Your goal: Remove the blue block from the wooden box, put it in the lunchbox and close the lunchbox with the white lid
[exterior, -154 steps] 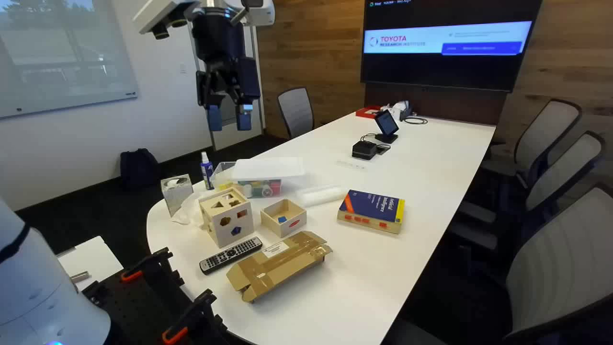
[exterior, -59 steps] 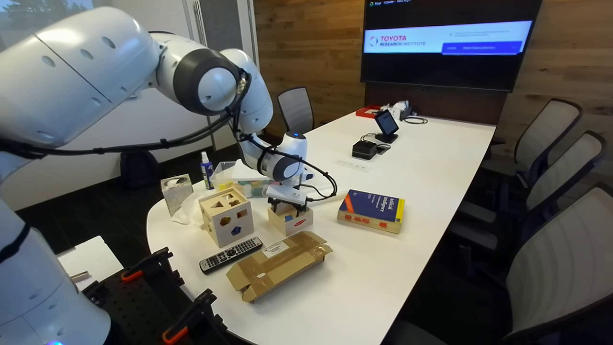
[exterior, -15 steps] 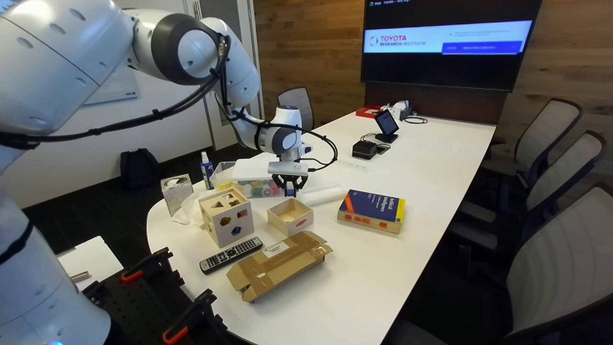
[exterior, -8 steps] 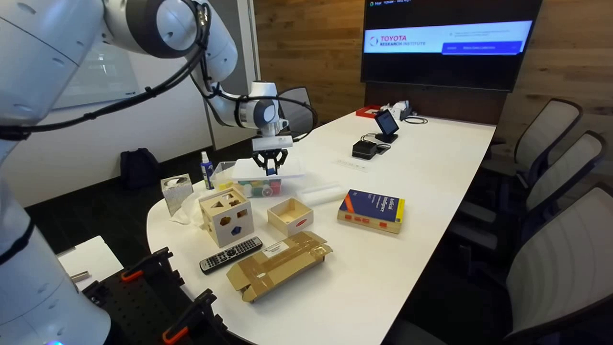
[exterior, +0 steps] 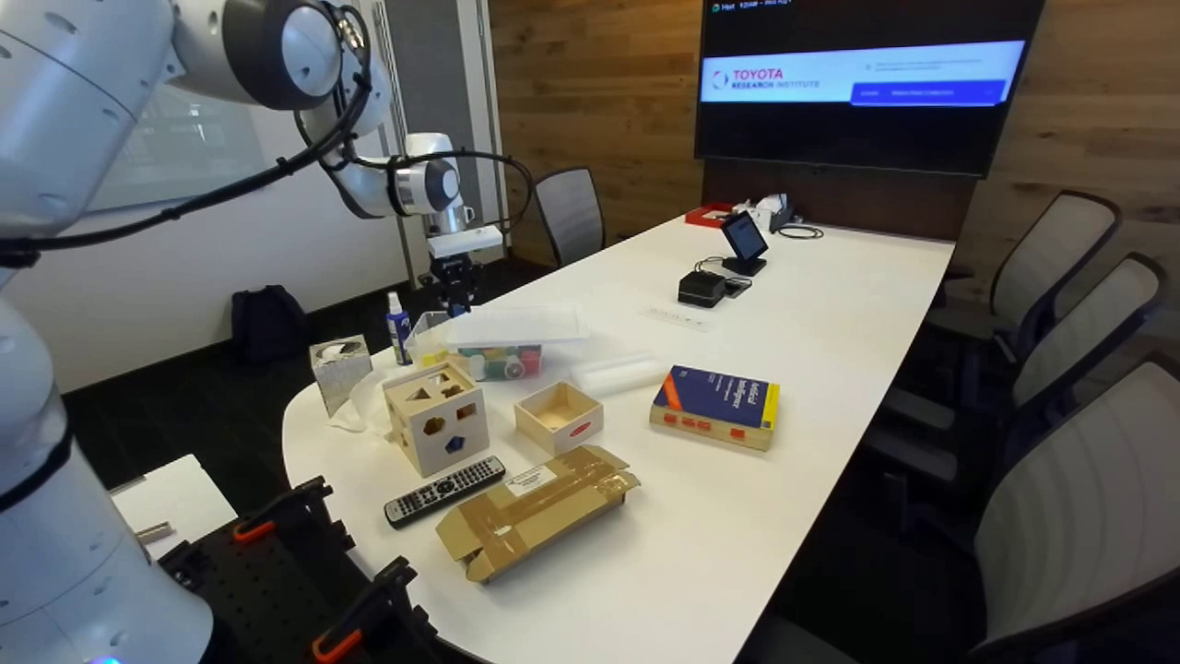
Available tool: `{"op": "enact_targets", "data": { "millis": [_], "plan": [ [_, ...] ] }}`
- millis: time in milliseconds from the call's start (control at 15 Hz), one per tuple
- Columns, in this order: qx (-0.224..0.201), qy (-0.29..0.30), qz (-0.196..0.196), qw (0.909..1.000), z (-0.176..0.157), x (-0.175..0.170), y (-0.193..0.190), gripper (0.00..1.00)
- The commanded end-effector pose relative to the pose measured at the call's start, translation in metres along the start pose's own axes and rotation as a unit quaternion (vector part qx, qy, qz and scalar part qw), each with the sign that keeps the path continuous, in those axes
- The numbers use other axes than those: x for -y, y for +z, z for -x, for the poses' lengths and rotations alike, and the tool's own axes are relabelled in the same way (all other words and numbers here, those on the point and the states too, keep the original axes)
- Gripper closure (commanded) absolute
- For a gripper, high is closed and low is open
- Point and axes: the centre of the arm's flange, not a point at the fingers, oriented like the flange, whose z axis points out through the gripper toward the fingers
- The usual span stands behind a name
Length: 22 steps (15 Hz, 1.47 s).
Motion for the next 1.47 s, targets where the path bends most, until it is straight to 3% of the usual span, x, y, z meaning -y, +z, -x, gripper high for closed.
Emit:
{"op": "enact_targets", "data": {
  "millis": [0, 467, 1267, 1333, 1400],
  "plan": [
    [0.030, -0.094, -0.006, 0.9951, -0.051, 0.001, 0.005, 0.91],
    [0.032, -0.183, 0.003, 0.9825, -0.110, 0.000, 0.040, 0.91],
    [0.028, -0.252, -0.015, 0.9673, -0.132, -0.008, 0.067, 0.91],
    [0.030, -0.250, -0.016, 0.9675, -0.133, -0.008, 0.068, 0.41],
    [0.030, -0.253, -0.018, 0.9668, -0.134, -0.008, 0.069, 0.40]
  ]
}}
